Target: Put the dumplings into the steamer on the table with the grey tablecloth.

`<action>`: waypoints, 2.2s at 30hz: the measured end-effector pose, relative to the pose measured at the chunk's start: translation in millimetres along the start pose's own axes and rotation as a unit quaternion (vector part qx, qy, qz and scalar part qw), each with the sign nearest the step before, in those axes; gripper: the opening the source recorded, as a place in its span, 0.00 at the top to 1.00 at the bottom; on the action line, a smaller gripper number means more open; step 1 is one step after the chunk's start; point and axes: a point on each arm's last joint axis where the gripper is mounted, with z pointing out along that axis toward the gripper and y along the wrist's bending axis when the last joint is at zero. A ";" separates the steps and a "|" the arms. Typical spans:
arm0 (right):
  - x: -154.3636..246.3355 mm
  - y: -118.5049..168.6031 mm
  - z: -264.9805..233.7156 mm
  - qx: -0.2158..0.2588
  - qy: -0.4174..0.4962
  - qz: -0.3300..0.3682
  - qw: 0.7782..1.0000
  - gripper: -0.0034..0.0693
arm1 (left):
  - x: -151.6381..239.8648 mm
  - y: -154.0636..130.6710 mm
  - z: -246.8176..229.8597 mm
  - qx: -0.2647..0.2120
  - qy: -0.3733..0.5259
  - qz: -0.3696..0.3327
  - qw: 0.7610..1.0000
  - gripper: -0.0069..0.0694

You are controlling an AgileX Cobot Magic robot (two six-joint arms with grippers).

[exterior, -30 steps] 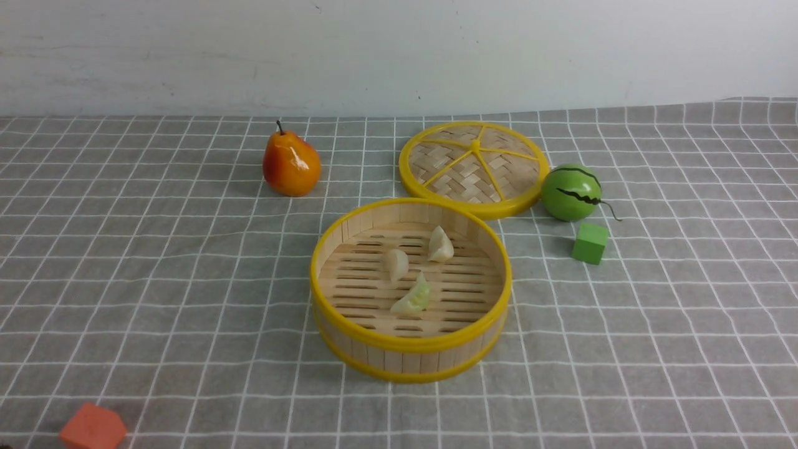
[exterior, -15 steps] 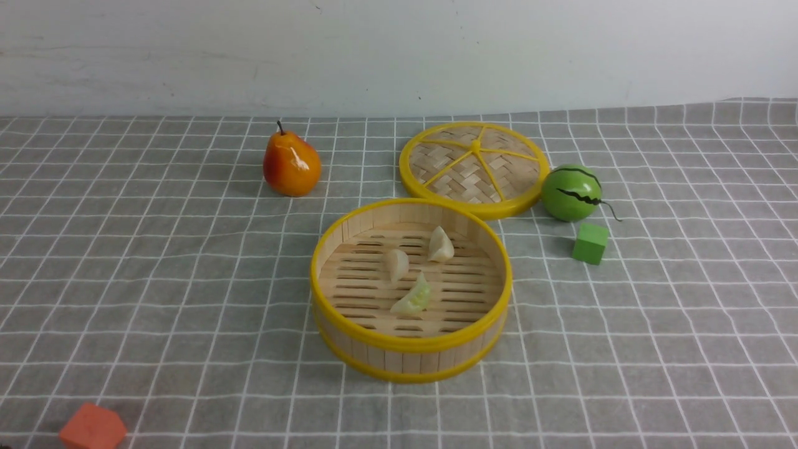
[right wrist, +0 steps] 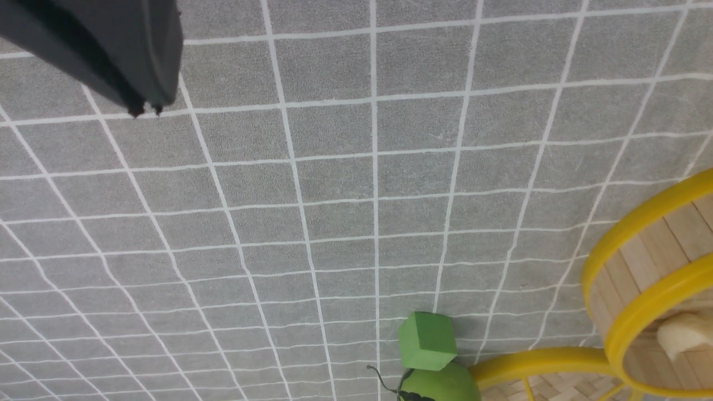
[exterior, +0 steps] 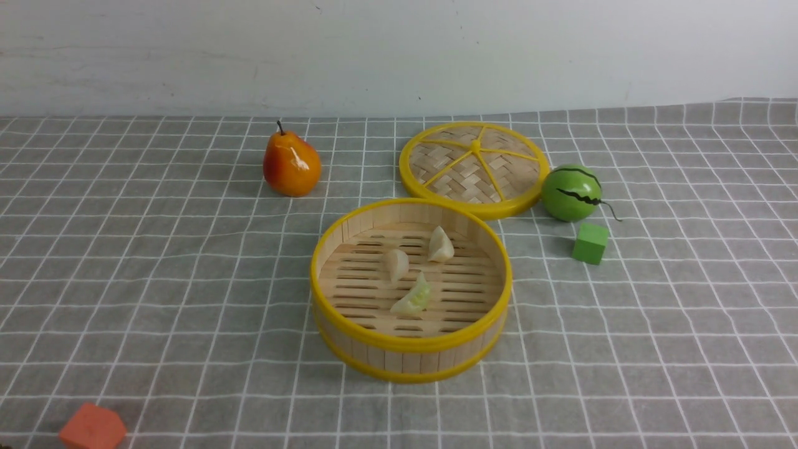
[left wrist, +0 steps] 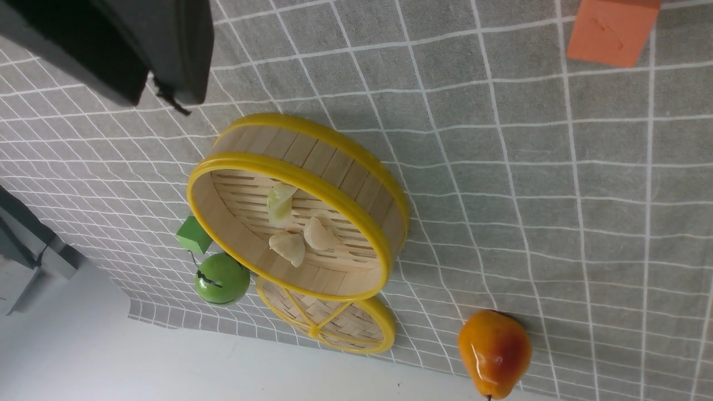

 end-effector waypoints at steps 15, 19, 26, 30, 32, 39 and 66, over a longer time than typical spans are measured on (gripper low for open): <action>0.0 0.0 0.0 0.000 0.000 0.000 1.000 0.96 | 14.5 7.1 10.1 -0.030 -0.007 0.032 0.999 0.88; 0.0 0.0 0.0 0.000 0.000 0.000 1.000 0.95 | 25.3 12.1 17.7 -0.073 -0.033 0.081 0.994 0.93; 0.0 0.0 0.0 0.000 0.000 0.000 1.000 0.94 | 48.3 33.0 30.5 -0.181 -0.090 0.123 0.972 0.93; 0.0 0.0 0.0 0.000 0.000 0.000 1.000 0.94 | 58.9 41.1 32.1 -0.214 -0.075 0.091 0.970 0.93; 0.0 0.0 0.0 0.000 0.000 0.000 1.000 0.94 | 62.8 42.7 32.2 -0.219 -0.061 0.069 0.971 0.93; 0.0 0.0 -0.1 0.000 0.000 0.000 1.000 0.94 | 72.9 48.2 30.6 -0.256 -0.015 0.030 0.966 0.93; -0.1 0.0 -0.1 0.000 -0.001 0.001 1.000 0.91 | 73.2 49.8 29.8 -0.273 -0.011 0.048 0.961 0.93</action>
